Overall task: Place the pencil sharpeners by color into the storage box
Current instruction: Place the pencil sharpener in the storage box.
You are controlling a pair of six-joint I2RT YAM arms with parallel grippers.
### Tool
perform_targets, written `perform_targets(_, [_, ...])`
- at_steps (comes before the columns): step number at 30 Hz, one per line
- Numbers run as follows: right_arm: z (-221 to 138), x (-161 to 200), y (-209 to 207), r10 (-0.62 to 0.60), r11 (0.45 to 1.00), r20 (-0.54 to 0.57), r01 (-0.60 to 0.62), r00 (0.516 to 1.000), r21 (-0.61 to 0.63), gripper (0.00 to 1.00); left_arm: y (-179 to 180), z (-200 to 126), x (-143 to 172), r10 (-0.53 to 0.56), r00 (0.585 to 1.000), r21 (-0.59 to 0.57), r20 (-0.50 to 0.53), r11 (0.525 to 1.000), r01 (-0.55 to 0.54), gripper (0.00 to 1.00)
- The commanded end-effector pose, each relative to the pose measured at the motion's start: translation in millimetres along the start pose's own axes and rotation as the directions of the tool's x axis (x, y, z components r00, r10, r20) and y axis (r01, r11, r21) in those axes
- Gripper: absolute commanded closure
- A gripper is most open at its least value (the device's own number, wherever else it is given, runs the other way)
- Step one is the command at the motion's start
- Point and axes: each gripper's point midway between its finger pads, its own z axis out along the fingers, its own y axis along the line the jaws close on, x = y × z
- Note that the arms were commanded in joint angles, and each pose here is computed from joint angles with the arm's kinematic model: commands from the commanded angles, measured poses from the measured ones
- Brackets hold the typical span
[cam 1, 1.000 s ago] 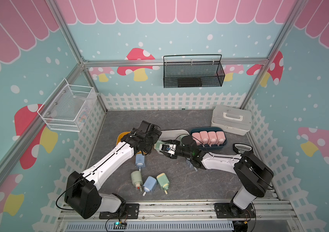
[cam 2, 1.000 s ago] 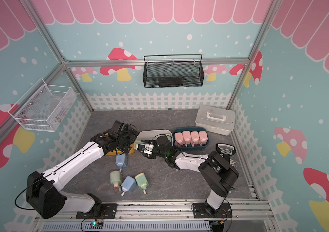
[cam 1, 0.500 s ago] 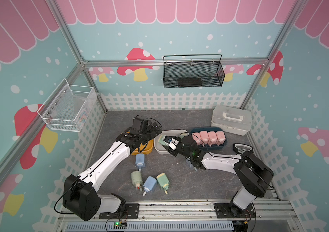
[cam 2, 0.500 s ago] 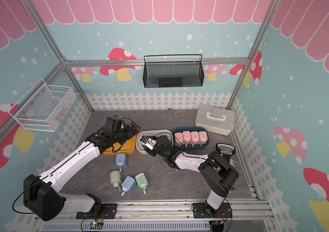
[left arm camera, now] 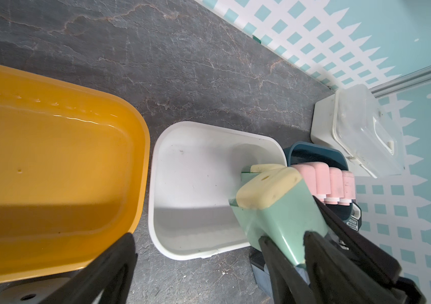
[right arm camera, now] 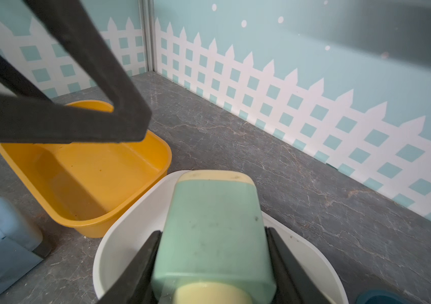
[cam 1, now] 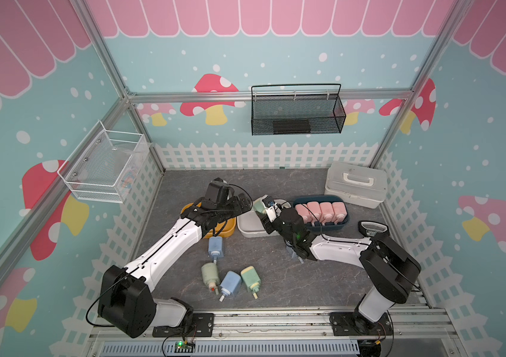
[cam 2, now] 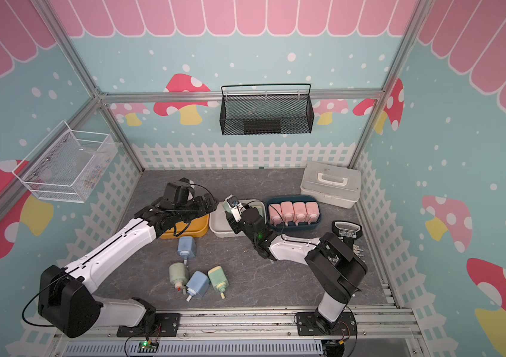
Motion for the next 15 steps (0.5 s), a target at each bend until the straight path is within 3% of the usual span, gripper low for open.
perform_targets(1, [4, -23, -9, 0.072, 0.995, 0.058, -0.075, 0.996, 0.063, 1.00, 3, 7, 1, 0.028, 1.000, 0.005, -0.007, 1.000, -0.028, 0.01])
perform_targets(15, [19, -3, -13, 0.168, 0.972, -0.007, -0.164, 0.986, 0.170, 1.00, 22, 17, 4, 0.050, 0.999, 0.001, -0.019, 0.999, -0.050, 0.01])
